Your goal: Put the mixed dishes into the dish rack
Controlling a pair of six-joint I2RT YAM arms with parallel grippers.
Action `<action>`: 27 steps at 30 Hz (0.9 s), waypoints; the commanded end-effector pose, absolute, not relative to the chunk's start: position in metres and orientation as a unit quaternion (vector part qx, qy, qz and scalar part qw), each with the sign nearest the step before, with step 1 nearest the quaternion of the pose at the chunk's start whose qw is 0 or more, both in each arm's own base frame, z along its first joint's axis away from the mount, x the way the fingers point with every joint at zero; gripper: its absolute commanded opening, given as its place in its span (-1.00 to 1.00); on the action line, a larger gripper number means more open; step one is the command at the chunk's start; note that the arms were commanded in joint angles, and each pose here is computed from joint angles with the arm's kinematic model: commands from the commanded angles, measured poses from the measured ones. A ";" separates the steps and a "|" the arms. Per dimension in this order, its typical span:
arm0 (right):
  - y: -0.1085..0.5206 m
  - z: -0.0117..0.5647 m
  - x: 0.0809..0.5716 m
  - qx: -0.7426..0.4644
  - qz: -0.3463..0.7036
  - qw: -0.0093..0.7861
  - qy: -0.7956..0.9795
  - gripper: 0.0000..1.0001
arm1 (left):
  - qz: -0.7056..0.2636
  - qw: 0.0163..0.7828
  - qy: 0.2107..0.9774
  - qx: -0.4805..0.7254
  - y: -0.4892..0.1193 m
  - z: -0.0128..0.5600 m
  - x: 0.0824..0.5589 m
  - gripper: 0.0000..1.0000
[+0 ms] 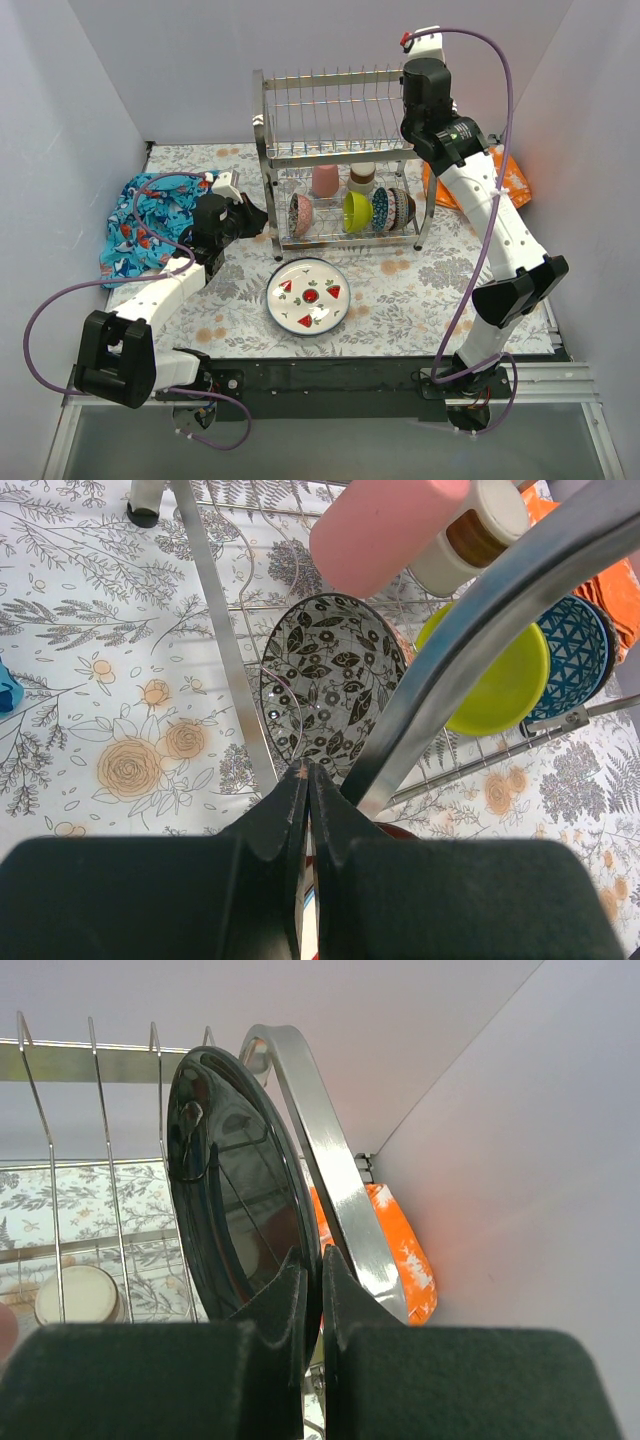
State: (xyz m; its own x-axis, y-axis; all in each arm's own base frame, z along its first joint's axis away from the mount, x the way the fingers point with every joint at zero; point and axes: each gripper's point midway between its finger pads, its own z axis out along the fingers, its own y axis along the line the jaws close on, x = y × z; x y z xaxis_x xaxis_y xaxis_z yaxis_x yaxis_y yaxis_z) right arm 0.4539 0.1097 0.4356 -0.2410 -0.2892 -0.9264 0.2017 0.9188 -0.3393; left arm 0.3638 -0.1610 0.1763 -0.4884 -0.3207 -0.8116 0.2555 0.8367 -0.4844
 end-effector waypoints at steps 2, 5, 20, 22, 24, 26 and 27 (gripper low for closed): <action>0.099 0.459 0.449 -0.019 -0.211 0.629 0.748 -0.97 | -0.332 0.513 0.792 0.009 -0.183 0.200 0.358 -1.00; 0.094 0.467 0.447 -0.007 -0.222 0.636 0.739 -0.97 | -0.334 0.510 0.793 0.009 -0.184 0.200 0.359 -1.00; 0.080 0.476 0.439 -0.006 -0.255 0.651 0.715 -0.97 | -0.346 0.502 0.793 0.011 -0.190 0.200 0.361 -1.00; 0.081 0.478 0.439 -0.010 -0.264 0.650 0.713 -0.97 | -0.345 0.501 0.794 0.010 -0.190 0.199 0.361 -1.00; 0.091 0.482 0.440 -0.034 -0.274 0.652 0.706 -0.97 | -0.347 0.501 0.793 0.010 -0.190 0.200 0.361 -1.00; 0.098 0.486 0.438 -0.058 -0.280 0.655 0.700 -0.97 | -0.347 0.500 0.793 0.010 -0.191 0.200 0.361 -1.00; 0.108 0.490 0.437 -0.069 -0.277 0.662 0.693 -0.97 | -0.347 0.500 0.794 0.009 -0.190 0.199 0.362 -1.00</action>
State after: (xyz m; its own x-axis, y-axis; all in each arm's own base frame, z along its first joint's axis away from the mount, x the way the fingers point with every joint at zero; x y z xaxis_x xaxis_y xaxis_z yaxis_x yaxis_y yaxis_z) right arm 0.4533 0.1113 0.4545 -0.1771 -0.4049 -0.8970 0.2158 0.8733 -0.4368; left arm 0.3643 -0.1685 0.1698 -0.5208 -0.3319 -0.7865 0.2606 0.8155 -0.5168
